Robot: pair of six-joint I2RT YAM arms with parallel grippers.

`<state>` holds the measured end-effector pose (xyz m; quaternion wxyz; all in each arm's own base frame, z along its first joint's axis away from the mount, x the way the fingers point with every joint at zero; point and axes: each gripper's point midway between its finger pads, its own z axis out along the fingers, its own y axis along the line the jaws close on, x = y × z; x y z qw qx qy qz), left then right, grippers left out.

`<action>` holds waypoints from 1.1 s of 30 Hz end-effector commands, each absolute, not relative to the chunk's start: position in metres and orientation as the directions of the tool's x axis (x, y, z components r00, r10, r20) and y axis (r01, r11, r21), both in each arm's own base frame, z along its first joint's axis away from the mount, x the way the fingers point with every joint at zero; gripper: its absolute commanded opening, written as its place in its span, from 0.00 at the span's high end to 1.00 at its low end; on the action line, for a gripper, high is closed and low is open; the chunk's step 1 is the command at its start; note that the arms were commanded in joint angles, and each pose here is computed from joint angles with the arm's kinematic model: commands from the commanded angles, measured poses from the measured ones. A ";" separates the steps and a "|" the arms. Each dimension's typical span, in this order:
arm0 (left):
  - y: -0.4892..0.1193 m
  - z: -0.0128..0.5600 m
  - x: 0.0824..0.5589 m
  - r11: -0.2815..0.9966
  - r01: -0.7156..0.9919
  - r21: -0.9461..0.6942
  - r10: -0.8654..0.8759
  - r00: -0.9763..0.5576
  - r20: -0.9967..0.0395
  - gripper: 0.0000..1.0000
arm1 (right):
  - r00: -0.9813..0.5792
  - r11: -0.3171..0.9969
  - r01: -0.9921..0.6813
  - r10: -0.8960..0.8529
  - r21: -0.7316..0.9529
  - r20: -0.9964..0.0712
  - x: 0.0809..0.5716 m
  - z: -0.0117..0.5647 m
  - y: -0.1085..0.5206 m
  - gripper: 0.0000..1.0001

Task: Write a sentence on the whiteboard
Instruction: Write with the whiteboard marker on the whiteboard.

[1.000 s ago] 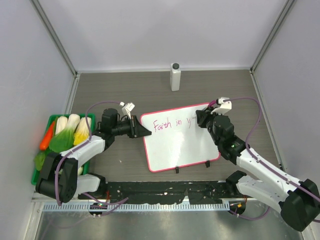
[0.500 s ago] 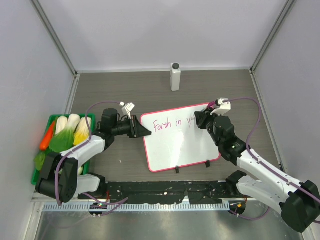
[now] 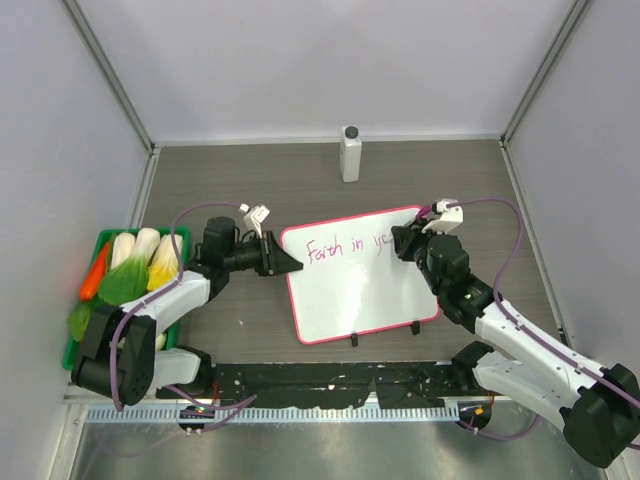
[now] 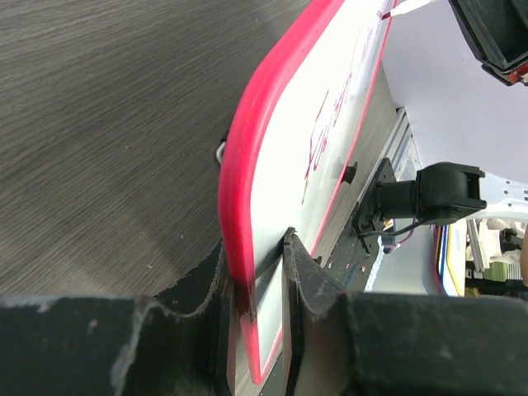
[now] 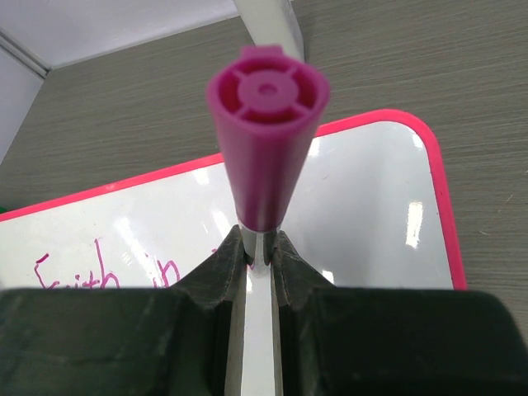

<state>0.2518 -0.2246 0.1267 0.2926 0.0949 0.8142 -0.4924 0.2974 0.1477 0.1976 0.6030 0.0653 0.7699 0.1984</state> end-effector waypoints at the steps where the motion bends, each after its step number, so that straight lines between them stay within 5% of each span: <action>1: -0.178 0.081 0.291 0.755 0.371 -0.540 -0.133 -0.721 -0.680 1.00 | -0.218 0.917 -0.102 0.357 0.385 -0.908 0.310 0.216 0.144 0.99; 33: -0.178 0.082 0.290 0.754 0.374 -0.540 -0.132 -0.719 -0.683 1.00 | -0.191 0.897 -0.108 0.405 0.429 -0.894 0.314 0.227 0.141 0.99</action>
